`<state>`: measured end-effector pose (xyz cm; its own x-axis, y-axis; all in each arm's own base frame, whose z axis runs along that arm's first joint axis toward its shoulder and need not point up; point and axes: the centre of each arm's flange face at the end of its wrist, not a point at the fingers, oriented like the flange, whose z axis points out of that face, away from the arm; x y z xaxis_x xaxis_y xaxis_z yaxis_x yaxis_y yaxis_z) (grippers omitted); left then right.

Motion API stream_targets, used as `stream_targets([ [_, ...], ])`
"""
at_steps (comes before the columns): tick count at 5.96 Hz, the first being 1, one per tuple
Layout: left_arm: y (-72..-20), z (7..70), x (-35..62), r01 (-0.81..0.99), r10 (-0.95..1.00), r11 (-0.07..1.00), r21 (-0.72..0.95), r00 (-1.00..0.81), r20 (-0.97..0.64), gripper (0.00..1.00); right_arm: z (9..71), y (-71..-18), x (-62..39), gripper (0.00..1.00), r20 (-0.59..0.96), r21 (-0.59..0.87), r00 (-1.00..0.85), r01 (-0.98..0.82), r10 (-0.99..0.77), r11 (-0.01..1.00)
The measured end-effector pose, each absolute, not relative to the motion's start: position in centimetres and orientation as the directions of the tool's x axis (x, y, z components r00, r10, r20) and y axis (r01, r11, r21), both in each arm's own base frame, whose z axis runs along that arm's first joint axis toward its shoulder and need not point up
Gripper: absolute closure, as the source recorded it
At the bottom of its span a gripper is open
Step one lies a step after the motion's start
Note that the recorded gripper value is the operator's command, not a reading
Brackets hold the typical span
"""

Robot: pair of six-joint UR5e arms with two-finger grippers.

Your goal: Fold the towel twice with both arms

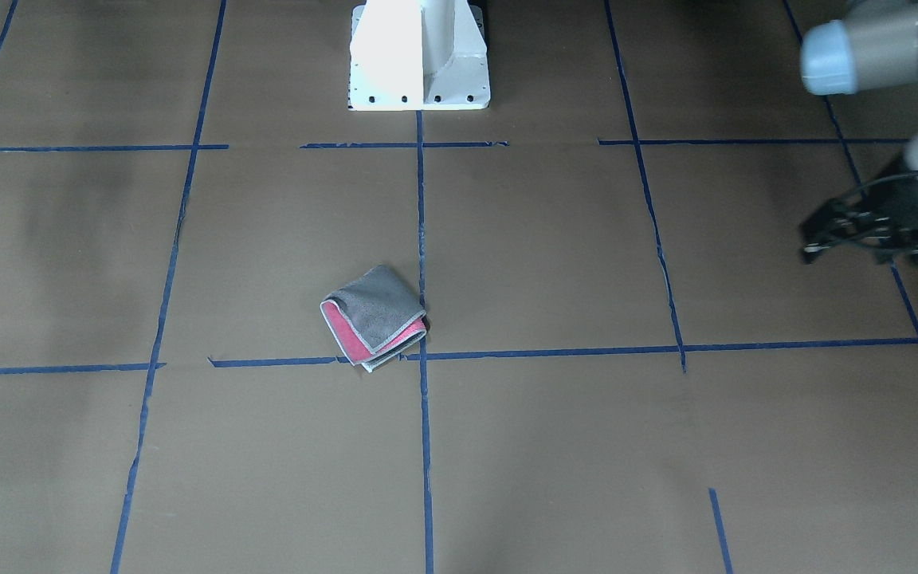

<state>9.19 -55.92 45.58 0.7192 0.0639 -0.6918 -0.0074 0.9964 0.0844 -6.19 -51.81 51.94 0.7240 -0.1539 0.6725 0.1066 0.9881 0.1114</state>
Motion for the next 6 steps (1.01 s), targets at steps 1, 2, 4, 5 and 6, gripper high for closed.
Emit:
stream_targets([
  [1, -55.7, 51.7, 2.6, -0.034, 0.072, 0.997, 0.069, 0.713, -0.697, 0.00, 54.9, -51.0, -1.4, 0.00, 0.709, 0.102, 0.691, 0.096, -0.140, 0.990],
  [2, -55.2, 58.2, -3.3, -0.057, 0.081, 0.997, 0.057, 0.710, -0.700, 0.00, 57.2, -49.9, 1.5, 0.00, 0.718, 0.088, 0.686, 0.080, -0.119, 0.993],
  [4, -52.9, 66.4, -9.3, -0.092, 0.096, 0.995, 0.044, 0.697, -0.710, 0.00, 63.2, -47.5, 2.9, 0.00, 0.717, 0.054, 0.692, 0.069, -0.087, 0.996],
  [5, -51.6, 68.0, -10.0, -0.094, 0.089, 0.995, 0.032, 0.694, -0.714, 0.00, 65.8, -46.0, 3.1, 0.00, 0.717, 0.072, 0.691, 0.066, -0.098, 0.995],
  [6, -50.5, 68.6, -10.1, -0.086, 0.073, 0.996, 0.018, 0.694, -0.716, 0.00, 66.7, -45.2, 3.2, 0.00, 0.719, 0.086, 0.688, 0.053, -0.099, 0.995],
])
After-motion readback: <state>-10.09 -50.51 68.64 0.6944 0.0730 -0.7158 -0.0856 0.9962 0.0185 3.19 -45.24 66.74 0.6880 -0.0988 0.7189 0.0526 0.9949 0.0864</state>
